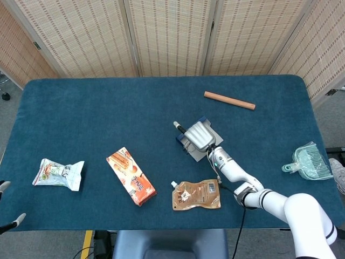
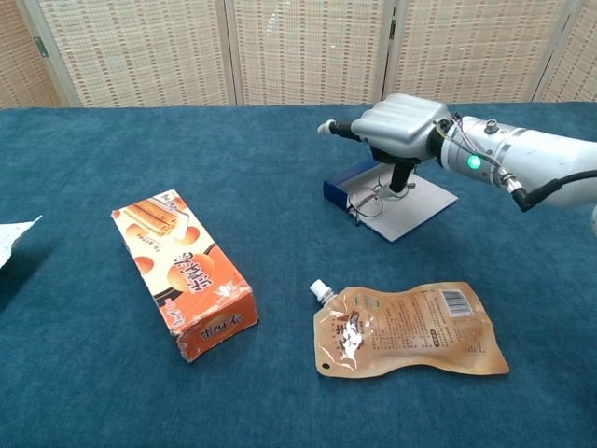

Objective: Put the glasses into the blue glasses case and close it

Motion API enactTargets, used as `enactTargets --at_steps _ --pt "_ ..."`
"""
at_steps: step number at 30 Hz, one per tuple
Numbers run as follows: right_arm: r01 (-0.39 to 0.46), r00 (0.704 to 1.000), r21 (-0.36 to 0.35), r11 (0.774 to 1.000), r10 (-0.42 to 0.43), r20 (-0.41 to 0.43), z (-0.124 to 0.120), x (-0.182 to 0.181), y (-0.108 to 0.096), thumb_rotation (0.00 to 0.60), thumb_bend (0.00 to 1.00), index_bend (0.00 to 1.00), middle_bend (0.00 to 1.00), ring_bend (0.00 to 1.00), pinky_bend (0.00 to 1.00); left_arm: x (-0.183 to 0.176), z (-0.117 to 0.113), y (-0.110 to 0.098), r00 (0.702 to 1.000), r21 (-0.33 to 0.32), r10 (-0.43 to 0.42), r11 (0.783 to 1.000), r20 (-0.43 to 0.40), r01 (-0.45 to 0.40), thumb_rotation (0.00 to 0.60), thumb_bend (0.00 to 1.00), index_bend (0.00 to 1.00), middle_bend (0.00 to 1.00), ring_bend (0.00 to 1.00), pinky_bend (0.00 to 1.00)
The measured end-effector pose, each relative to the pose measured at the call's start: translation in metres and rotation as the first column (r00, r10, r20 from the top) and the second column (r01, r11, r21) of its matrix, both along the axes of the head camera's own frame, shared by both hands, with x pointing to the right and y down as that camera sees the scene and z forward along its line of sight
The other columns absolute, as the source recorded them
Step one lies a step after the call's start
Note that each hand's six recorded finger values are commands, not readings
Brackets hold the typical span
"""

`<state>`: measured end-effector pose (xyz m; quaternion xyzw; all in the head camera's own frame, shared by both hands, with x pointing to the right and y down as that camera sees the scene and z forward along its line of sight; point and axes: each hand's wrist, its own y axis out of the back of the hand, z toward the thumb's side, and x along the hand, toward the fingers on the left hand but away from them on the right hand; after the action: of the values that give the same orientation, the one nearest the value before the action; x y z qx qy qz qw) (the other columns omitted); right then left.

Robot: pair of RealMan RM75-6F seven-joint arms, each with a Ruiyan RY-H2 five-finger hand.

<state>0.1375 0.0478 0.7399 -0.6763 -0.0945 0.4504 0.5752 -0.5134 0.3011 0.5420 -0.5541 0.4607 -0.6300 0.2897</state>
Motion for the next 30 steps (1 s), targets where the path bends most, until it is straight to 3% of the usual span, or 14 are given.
enactTargets --at_steps 11,17,30 --pt "0.028 0.999 -0.002 1.000 -0.028 0.043 0.000 -0.046 0.019 0.600 0.20 0.00 0.95 1.00 1.00 -0.001 -0.001 0.001 1.000 0.005 -0.003 1.000 -0.003 0.003 0.600 0.19 0.17 0.15 0.10 0.26" --pt "0.041 0.999 0.006 0.999 -0.041 0.019 0.007 -0.063 0.023 0.600 0.19 0.00 0.95 1.00 1.00 -0.004 0.001 0.004 1.000 -0.001 -0.010 1.000 -0.005 0.010 0.600 0.19 0.17 0.15 0.10 0.26" --pt "0.024 0.999 0.011 1.000 -0.024 -0.045 0.021 -0.045 0.022 0.600 0.19 0.00 0.95 1.00 1.00 -0.003 0.000 0.002 1.000 0.006 -0.006 1.000 -0.009 0.006 0.600 0.19 0.17 0.15 0.10 0.26"
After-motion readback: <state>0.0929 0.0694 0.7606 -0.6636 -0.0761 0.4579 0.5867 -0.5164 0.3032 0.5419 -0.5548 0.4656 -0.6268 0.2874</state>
